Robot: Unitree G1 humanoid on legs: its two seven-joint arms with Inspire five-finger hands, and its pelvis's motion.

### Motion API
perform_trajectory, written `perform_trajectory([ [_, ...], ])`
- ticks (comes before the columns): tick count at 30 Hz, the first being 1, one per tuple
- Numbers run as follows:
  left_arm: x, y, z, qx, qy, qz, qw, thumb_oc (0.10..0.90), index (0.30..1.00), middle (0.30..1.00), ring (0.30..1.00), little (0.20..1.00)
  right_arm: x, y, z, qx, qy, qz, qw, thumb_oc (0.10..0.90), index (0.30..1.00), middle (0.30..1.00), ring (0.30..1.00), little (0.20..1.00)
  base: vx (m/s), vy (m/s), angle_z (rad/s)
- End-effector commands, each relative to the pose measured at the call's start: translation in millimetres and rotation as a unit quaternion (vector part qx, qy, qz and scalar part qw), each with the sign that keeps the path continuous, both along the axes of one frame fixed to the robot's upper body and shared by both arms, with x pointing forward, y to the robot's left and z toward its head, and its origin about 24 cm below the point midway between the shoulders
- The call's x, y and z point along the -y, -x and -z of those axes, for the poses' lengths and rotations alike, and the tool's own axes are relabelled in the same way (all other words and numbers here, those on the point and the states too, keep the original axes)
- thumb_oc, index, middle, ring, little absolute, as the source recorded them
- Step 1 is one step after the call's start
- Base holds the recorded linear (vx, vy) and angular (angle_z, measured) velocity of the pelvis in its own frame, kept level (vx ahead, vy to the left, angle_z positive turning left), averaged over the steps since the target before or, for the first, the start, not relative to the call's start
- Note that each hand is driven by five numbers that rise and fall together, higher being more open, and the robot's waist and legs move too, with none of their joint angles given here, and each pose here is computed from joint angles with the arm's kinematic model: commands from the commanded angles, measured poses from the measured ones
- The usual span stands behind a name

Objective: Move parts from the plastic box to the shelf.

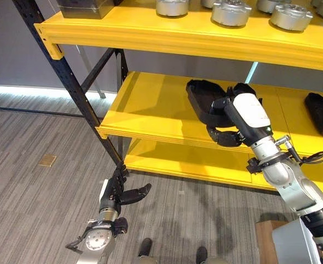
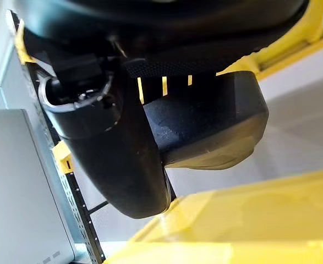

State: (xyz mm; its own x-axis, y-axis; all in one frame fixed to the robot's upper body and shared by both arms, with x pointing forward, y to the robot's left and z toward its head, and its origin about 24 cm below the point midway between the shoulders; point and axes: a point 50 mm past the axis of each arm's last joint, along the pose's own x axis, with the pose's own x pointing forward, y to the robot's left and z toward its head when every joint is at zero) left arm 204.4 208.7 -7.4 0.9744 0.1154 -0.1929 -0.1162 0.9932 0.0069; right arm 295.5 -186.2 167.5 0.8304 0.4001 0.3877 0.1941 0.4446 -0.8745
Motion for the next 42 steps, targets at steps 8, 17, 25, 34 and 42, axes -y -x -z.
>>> perform_trajectory([
  [8,1.9,-14.7,-44.4,0.113,-0.013,0.04,0.993,0.9,1.0,1.0,1.0,1.0,5.4,9.3,-70.6,0.168,-0.047,-0.001,0.985,0.4,0.3,0.3,0.3,0.3,0.15,-0.009,0.48],
  [17,0.5,-15.3,-49.6,0.129,-0.012,0.034,0.991,0.9,1.0,1.0,1.0,1.0,0.0,17.7,-57.5,0.163,-0.045,-0.003,0.986,0.4,0.3,0.3,0.3,0.3,0.27,0.151,-0.45],
  [25,0.6,-19.6,-55.0,0.139,-0.015,0.037,0.99,0.9,1.0,1.0,1.0,1.0,-2.6,17.4,-62.7,0.18,-0.047,0.0,0.983,0.4,0.3,0.3,0.3,0.3,0.15,0.101,-0.32],
  [34,0.4,-21.5,-60.4,0.148,-0.023,0.039,0.988,0.9,1.0,1.0,1.0,1.0,-13.2,14.9,-67.1,0.188,-0.052,-0.014,0.981,0.4,0.3,0.3,0.3,0.3,0.07,0.048,0.01],
  [42,3.0,-29.3,-68.0,0.16,-0.045,0.062,0.984,0.9,1.0,1.0,1.0,1.0,-21.4,12.0,-67.6,0.192,-0.05,-0.025,0.98,0.4,0.3,0.3,0.3,0.3,0.07,0.117,0.0],
])
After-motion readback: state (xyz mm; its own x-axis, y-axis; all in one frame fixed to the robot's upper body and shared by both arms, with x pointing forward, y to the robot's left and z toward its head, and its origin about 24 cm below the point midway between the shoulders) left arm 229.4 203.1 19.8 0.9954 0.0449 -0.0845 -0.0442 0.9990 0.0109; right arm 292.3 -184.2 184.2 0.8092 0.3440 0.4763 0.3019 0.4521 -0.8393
